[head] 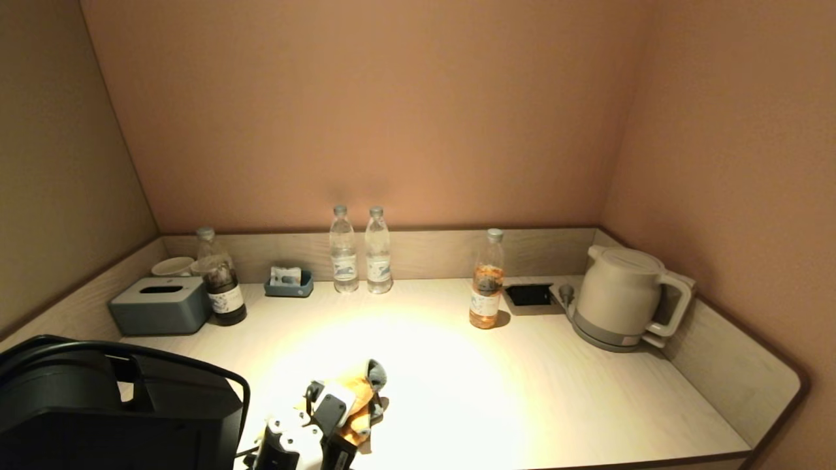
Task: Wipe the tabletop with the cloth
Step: Sweep the stains on the table
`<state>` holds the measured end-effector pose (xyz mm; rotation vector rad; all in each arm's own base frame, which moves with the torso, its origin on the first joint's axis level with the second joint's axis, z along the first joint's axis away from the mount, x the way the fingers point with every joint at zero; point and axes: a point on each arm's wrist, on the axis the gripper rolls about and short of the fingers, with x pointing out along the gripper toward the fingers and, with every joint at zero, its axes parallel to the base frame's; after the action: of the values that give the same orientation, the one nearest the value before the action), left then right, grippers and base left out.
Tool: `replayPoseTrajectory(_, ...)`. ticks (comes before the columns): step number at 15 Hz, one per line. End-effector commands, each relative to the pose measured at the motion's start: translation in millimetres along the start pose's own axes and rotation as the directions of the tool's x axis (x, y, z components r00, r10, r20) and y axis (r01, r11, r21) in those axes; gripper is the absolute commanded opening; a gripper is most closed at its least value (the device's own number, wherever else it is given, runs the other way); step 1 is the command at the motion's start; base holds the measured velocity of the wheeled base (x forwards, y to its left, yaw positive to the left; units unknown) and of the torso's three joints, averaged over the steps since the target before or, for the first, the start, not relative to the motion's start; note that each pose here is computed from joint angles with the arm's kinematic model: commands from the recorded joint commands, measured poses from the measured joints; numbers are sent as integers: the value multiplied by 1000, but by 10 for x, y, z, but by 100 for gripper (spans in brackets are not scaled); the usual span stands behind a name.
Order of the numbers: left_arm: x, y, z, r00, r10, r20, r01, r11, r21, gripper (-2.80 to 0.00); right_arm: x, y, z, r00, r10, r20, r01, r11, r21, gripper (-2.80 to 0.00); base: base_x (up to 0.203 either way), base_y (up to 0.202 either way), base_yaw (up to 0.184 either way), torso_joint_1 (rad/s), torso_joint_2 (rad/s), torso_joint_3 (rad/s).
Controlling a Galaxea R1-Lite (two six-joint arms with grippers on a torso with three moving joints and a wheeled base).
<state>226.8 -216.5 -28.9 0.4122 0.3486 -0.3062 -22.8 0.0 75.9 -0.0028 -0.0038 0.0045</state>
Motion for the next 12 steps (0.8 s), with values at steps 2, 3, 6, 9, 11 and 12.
replayPoseTrajectory(2,-49,-247,121,998,-44,51,43,999,16,-280,0,0,1,1000,0,1,0,1000,0,-280,0,0,0,0,0,0)
replayPoseTrajectory(3,-53,-275,131,998,-49,50,48,999,20,-280,0,0,1,1000,0,1,0,1000,0,-280,0,0,0,0,0,0)
replayPoseTrajectory(6,-73,-450,194,995,-77,68,74,997,35,-280,0,0,1,1000,0,1,0,1000,0,-280,0,0,0,0,0,0)
replayPoseTrajectory(9,-51,-535,171,994,-81,67,79,996,42,-280,0,0,1,1000,0,1,0,1000,0,-280,0,0,0,0,0,0)
replayPoseTrajectory(11,102,-512,205,996,-47,74,46,999,18,-280,0,0,1,1000,0,1,0,1000,0,-280,0,0,0,0,0,0)
replayPoseTrajectory(12,201,-462,218,998,-23,66,22,1000,7,-280,0,0,1,1000,0,1,0,1000,0,-280,0,0,0,0,0,0)
